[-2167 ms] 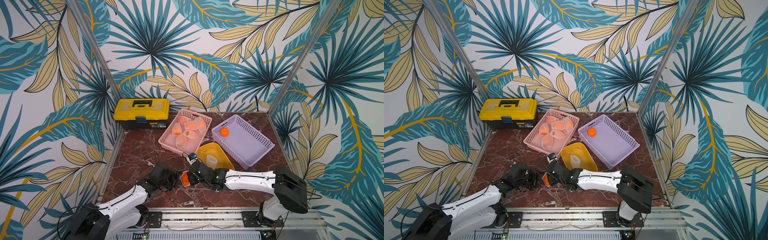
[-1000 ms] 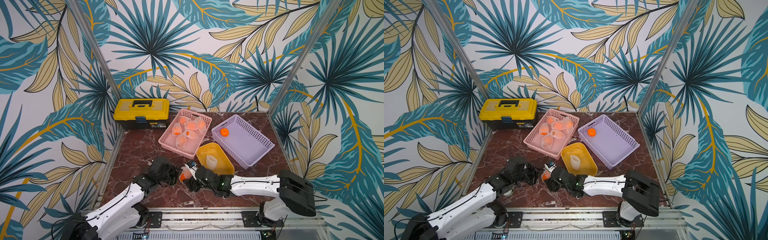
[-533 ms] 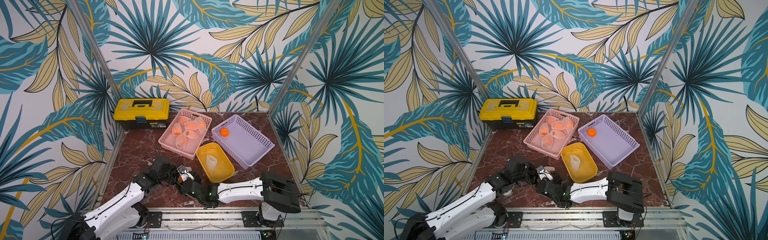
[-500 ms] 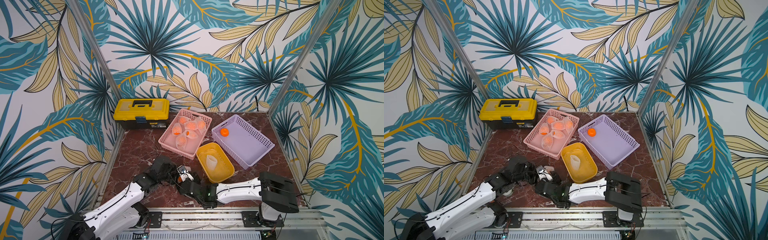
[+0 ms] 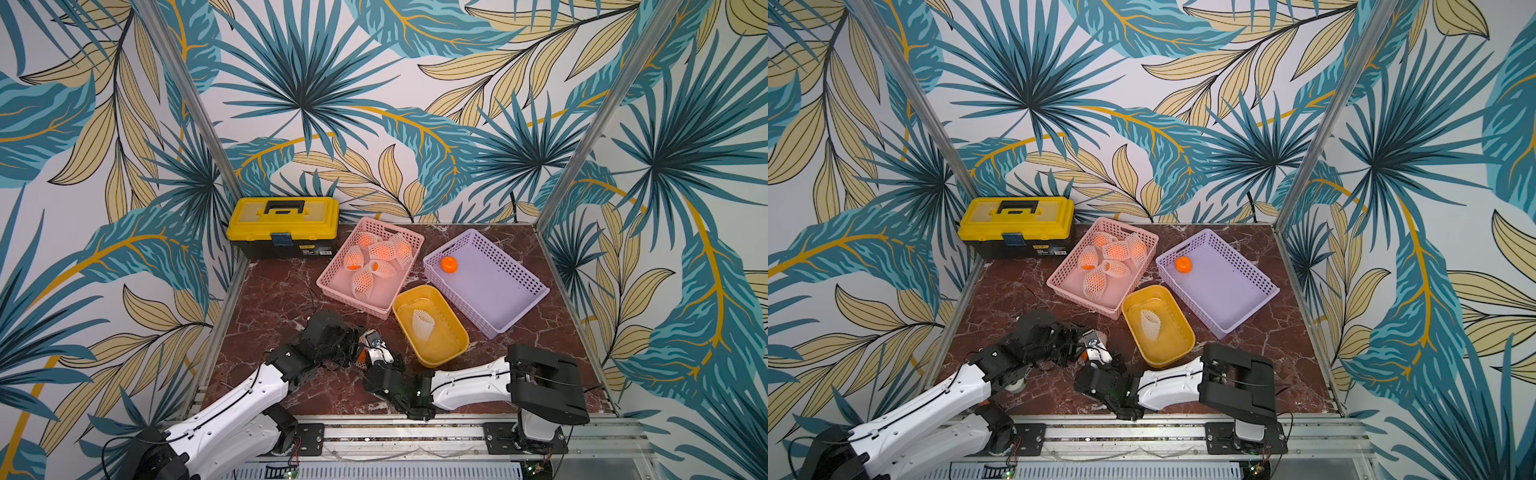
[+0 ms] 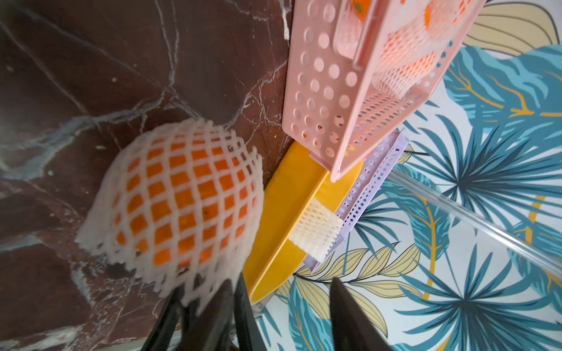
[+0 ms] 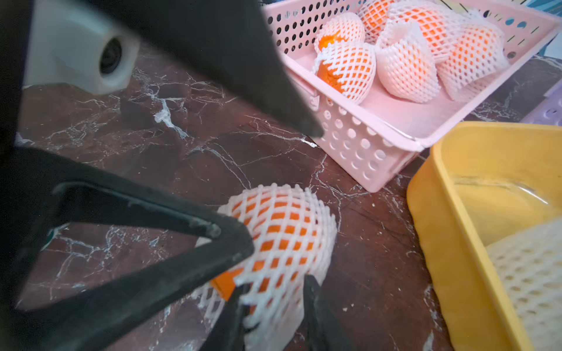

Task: Remove foam nets from oranges
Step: Remove the foam net from the orange.

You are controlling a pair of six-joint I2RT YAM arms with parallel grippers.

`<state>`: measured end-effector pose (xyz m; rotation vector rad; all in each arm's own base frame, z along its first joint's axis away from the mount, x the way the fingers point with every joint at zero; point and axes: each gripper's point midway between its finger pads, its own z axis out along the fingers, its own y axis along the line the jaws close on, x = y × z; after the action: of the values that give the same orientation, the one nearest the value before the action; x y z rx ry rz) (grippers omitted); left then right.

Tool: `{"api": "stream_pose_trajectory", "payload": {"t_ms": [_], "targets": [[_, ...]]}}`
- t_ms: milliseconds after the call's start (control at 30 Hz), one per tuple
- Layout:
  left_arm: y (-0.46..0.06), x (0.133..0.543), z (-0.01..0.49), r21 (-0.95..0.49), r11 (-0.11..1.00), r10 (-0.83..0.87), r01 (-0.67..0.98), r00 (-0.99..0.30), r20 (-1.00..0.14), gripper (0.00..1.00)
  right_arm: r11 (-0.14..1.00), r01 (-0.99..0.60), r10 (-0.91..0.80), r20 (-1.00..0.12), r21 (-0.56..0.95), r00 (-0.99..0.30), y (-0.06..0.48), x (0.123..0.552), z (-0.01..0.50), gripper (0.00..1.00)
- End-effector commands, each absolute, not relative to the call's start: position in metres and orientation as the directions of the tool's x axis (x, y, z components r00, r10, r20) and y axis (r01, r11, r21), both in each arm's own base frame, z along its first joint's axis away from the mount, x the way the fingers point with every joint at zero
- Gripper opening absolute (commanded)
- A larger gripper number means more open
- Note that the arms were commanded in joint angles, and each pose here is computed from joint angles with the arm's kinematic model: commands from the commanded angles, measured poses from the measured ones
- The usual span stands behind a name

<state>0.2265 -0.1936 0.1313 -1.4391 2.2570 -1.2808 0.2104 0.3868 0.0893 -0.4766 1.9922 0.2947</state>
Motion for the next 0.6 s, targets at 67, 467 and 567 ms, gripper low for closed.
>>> {"api": "stream_pose_trajectory", "payload": {"t_ms": [67,467,567], "targets": [[-0.167,0.234,0.160,-0.764,0.290,-0.833,-0.576,-0.545,0.096,0.93,0.859,-0.496,-0.093,-0.911,0.131,-0.401,0.390,0.208,0.111,0.15],[-0.162,0.199,0.102,-0.644,0.326,-0.771,-0.692,-0.590,0.242,1.00,0.811,-0.425,0.056,-0.777,0.402,-0.627,0.374,0.225,0.111,0.02],[-0.164,0.201,0.098,-0.662,0.277,-0.777,-0.697,-0.567,0.272,1.00,0.785,-0.457,0.049,-0.778,0.418,-0.626,0.379,0.223,0.117,0.00]]}}
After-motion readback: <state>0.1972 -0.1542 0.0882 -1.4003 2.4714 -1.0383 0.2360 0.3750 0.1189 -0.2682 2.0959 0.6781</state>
